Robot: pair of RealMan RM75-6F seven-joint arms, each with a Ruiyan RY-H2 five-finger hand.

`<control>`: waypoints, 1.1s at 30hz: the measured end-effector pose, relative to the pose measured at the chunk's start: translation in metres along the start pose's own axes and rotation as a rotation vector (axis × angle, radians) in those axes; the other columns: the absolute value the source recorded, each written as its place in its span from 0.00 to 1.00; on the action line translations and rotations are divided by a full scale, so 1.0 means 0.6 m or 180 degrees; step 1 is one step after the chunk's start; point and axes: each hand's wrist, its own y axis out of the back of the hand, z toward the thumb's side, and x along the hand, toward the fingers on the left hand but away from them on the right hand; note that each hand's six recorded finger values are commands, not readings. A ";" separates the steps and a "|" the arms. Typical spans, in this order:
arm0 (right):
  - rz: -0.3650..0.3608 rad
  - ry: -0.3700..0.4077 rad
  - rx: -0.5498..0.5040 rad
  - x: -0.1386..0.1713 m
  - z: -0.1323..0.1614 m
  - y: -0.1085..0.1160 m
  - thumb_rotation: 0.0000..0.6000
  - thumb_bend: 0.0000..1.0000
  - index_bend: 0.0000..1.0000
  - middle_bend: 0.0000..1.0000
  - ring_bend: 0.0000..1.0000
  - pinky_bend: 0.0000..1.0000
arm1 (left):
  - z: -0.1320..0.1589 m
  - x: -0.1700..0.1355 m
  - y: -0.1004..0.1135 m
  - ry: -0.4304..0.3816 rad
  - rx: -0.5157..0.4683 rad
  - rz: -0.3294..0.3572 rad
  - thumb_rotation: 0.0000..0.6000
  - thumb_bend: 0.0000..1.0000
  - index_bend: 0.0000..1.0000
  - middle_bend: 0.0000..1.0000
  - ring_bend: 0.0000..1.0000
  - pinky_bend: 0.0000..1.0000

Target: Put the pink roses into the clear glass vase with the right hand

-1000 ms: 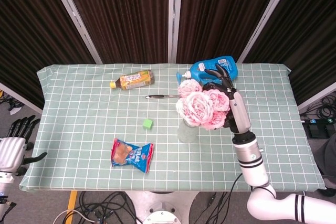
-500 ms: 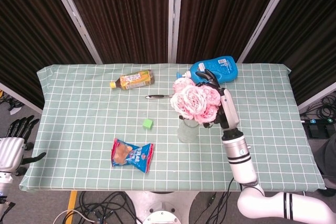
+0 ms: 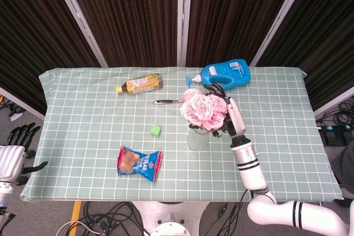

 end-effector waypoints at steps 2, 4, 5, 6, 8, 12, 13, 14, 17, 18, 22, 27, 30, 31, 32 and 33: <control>0.0065 -0.0055 -0.0056 -0.003 -0.016 -0.001 1.00 0.10 0.53 0.49 0.14 0.00 | -0.001 -0.001 -0.001 0.0004 0.0018 0.0002 1.00 0.00 0.09 0.02 0.00 0.05; 0.0119 -0.0096 -0.0092 -0.006 -0.030 -0.001 1.00 0.08 0.51 0.48 0.13 0.00 | -0.003 -0.002 -0.001 0.0013 0.0021 0.0005 1.00 0.00 0.09 0.02 0.00 0.05; 0.0153 -0.0115 -0.0104 -0.008 -0.039 0.000 1.00 0.08 0.49 0.48 0.12 0.00 | -0.004 -0.002 -0.001 0.0017 0.0021 0.0005 1.00 0.00 0.09 0.02 0.00 0.05; 0.0182 -0.0128 -0.0107 -0.009 -0.046 0.000 1.00 0.07 0.48 0.47 0.11 0.00 | -0.005 -0.002 -0.002 0.0022 0.0021 0.0005 1.00 0.00 0.09 0.02 0.00 0.05; 0.0245 -0.0155 -0.0112 -0.011 -0.059 0.000 1.00 0.05 0.46 0.46 0.10 0.00 | -0.006 -0.002 -0.002 0.0026 0.0024 0.0002 1.00 0.00 0.09 0.02 0.00 0.05; 0.0350 -0.0145 -0.0046 -0.010 -0.070 -0.002 1.00 0.01 0.40 0.42 0.05 0.00 | -0.007 -0.003 -0.004 0.0030 0.0020 -0.0002 1.00 0.00 0.09 0.02 0.00 0.05; 0.0380 -0.0142 -0.0033 -0.009 -0.072 -0.003 1.00 0.00 0.36 0.39 0.03 0.00 | -0.007 -0.003 -0.004 0.0031 0.0018 -0.0002 1.00 0.00 0.09 0.02 0.00 0.05; 0.0425 -0.0139 -0.0026 -0.008 -0.073 -0.006 1.00 0.00 0.31 0.34 0.01 0.00 | -0.007 -0.003 -0.004 0.0030 0.0017 -0.0001 1.00 0.00 0.09 0.02 0.00 0.05; 0.0545 -0.0116 -0.0014 -0.005 -0.073 -0.009 1.00 0.00 0.12 0.16 0.00 0.00 | -0.006 -0.003 -0.003 0.0022 0.0016 0.0009 1.00 0.00 0.09 0.02 0.00 0.05; 0.0575 -0.0102 -0.0003 -0.004 -0.072 -0.008 1.00 0.00 0.07 0.12 0.00 0.00 | -0.006 -0.003 -0.003 0.0019 0.0014 0.0011 1.00 0.00 0.09 0.02 0.00 0.05; 0.0613 -0.0022 0.0083 0.000 -0.067 0.002 1.00 0.00 0.00 0.00 0.00 0.00 | -0.005 -0.002 -0.002 0.0017 0.0014 0.0013 1.00 0.00 0.09 0.02 0.00 0.05; 0.0548 0.0072 0.0254 0.010 -0.058 0.029 1.00 0.00 0.00 0.00 0.00 0.00 | -0.003 -0.002 -0.002 0.0008 0.0022 0.0009 1.00 0.00 0.09 0.02 0.00 0.05; 0.0460 0.0151 0.0409 0.021 -0.049 0.054 1.00 0.00 0.00 0.00 0.00 0.00 | -0.001 -0.002 -0.002 0.0003 0.0025 0.0008 1.00 0.00 0.09 0.02 0.00 0.05; 0.0430 0.0173 0.0477 0.026 -0.047 0.063 1.00 0.00 0.00 0.00 0.00 0.00 | -0.001 -0.002 -0.002 -0.0001 0.0027 0.0007 1.00 0.00 0.09 0.02 0.00 0.05; 0.0389 0.0197 0.0582 0.034 -0.044 0.078 1.00 0.00 0.00 0.00 0.00 0.00 | 0.000 -0.002 -0.003 -0.0004 0.0028 0.0006 1.00 0.00 0.09 0.02 0.00 0.05; 0.0359 0.0207 0.0665 0.041 -0.042 0.089 1.00 0.00 0.00 0.00 0.00 0.00 | 0.001 -0.001 -0.003 -0.0008 0.0027 0.0003 1.00 0.00 0.09 0.02 0.00 0.05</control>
